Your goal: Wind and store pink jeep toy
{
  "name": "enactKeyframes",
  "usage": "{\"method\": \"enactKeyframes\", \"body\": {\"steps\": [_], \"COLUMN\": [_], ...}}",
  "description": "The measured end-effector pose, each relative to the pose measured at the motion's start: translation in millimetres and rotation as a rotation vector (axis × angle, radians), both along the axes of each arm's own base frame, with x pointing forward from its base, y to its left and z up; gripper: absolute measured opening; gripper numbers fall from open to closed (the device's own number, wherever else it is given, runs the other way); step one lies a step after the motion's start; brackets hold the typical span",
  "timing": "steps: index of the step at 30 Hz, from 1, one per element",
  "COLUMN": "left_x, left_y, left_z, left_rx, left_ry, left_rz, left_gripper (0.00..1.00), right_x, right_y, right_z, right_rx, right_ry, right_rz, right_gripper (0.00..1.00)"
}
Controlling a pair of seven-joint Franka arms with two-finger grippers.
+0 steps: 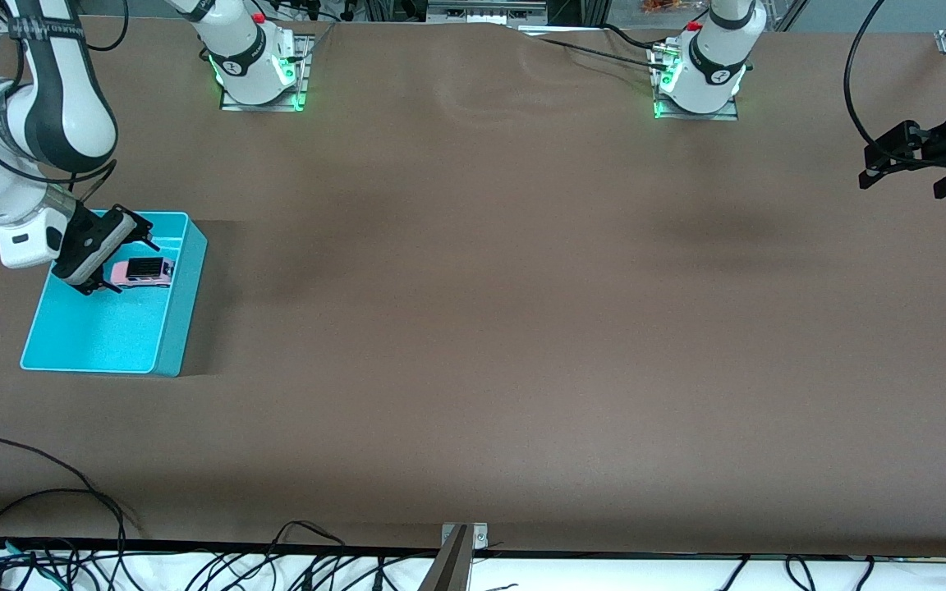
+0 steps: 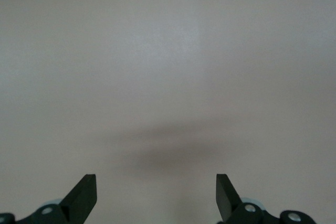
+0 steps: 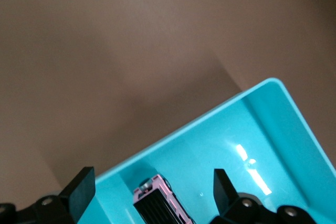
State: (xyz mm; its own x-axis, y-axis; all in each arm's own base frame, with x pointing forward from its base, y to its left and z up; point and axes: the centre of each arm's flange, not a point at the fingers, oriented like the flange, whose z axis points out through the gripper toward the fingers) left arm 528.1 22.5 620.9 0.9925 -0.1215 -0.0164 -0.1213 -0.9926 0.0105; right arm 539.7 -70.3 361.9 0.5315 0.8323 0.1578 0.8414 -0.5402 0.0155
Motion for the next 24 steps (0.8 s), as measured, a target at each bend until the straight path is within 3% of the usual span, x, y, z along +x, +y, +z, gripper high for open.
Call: {"method": "enactKeyframes", "body": {"steps": [8, 12, 19, 24], "left_x": [0, 0, 0, 0], "left_y": [0, 0, 0, 0], "left_z": [0, 0, 0, 0], "left_rx": [0.000, 0.000, 0.000, 0.000], "left_ry": [0.000, 0.000, 0.000, 0.000], "left_rz": [0.000, 0.000, 0.000, 0.000], "left_gripper": [1.00, 1.00, 1.00, 1.00], "right_x": [9, 17, 30, 32], "right_y": [14, 25, 55, 73], "right_z": [44, 68, 99, 113], "right_rx": [0.049, 0.060, -0.017, -0.033], "right_ry": [0.078, 0.091, 0.071, 0.086], "right_rz": [-0.115, -0.175, -0.221, -0.313], "right_gripper": [1.00, 1.00, 1.00, 1.00]}}
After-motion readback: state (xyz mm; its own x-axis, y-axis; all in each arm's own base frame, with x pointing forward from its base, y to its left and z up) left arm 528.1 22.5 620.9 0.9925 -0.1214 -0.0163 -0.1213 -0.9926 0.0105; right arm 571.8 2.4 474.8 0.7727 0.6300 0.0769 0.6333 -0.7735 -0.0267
